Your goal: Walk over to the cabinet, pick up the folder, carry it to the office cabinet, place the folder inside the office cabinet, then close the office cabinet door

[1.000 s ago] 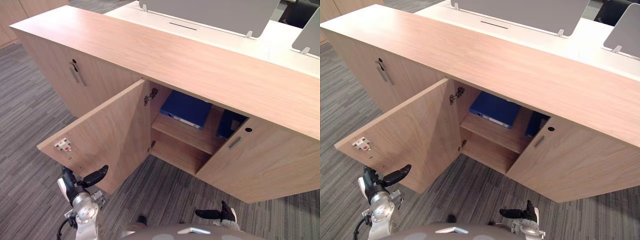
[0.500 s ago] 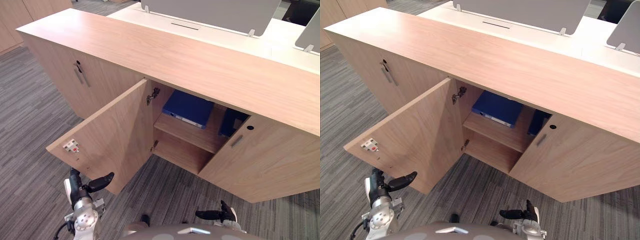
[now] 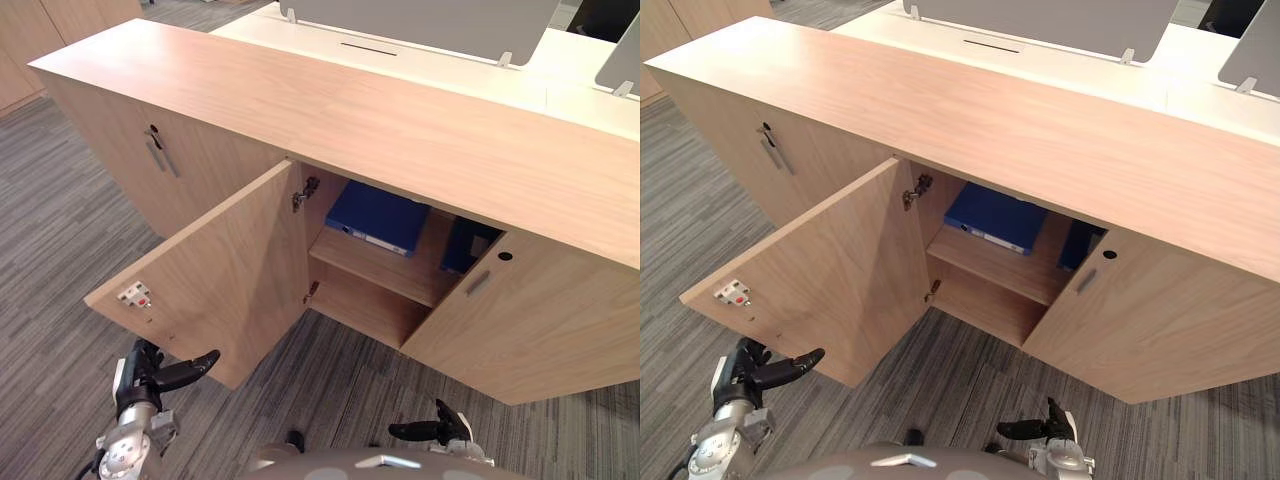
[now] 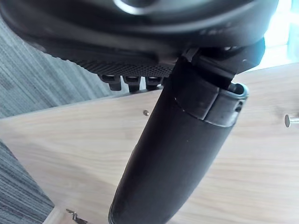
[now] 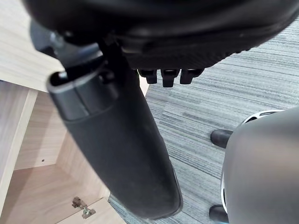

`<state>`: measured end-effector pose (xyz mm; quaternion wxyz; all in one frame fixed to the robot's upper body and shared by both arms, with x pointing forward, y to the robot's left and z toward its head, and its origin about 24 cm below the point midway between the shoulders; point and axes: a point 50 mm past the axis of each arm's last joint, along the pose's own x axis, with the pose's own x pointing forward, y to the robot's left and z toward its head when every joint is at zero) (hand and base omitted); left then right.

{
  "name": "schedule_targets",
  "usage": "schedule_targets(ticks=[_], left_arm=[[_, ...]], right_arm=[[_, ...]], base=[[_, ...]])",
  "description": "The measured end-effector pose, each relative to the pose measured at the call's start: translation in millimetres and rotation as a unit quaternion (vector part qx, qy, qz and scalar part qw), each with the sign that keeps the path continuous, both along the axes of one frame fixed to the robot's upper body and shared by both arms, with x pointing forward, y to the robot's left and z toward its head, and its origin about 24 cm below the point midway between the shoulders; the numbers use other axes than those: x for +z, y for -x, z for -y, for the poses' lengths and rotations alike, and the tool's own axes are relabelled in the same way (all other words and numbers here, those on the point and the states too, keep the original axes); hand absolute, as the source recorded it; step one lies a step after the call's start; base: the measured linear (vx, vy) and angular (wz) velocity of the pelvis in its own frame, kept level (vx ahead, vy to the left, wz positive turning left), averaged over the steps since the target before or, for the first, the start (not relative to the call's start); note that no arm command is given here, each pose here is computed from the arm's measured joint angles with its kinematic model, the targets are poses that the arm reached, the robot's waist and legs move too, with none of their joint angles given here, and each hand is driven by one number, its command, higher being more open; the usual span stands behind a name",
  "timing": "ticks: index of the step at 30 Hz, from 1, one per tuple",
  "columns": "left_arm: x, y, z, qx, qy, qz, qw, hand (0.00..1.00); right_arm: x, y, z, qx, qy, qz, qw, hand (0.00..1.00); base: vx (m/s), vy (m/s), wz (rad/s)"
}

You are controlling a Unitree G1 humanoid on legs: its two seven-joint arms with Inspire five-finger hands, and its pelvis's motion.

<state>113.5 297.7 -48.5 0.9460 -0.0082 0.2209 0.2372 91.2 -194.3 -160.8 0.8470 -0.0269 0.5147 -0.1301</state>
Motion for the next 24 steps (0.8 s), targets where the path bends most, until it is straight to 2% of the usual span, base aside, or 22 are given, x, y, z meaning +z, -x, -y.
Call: schedule_targets(ticks=[7, 13, 17, 24], left_arm=[[-13, 7, 9, -0.014, 0.014, -0.030, 0.999, 1.00], [-40, 20, 34, -0.042, 0.042, -0.098, 0.993, 1.00], [-60, 33, 54, -0.091, 0.060, -0.160, 0.981, 1.00], [-76, 46, 81, -0.170, 0.074, -0.219, 0.958, 1.00]], right_arm=[[0, 0, 0, 0.002, -0.002, 0.000, 1.000, 1.00], [0, 0, 0, 0.002, -0.002, 0.000, 1.000, 1.00], [0, 1, 0, 0.001, -0.002, 0.000, 1.000, 1.00], [1, -2, 0, 0.001, -0.002, 0.005, 1.000, 1.00]], base=[[-0.07, 0.012, -0.11], [-0.06, 0.032, -0.08], [0.01, 0.007, -0.02], [0.01, 0.002, -0.13]])
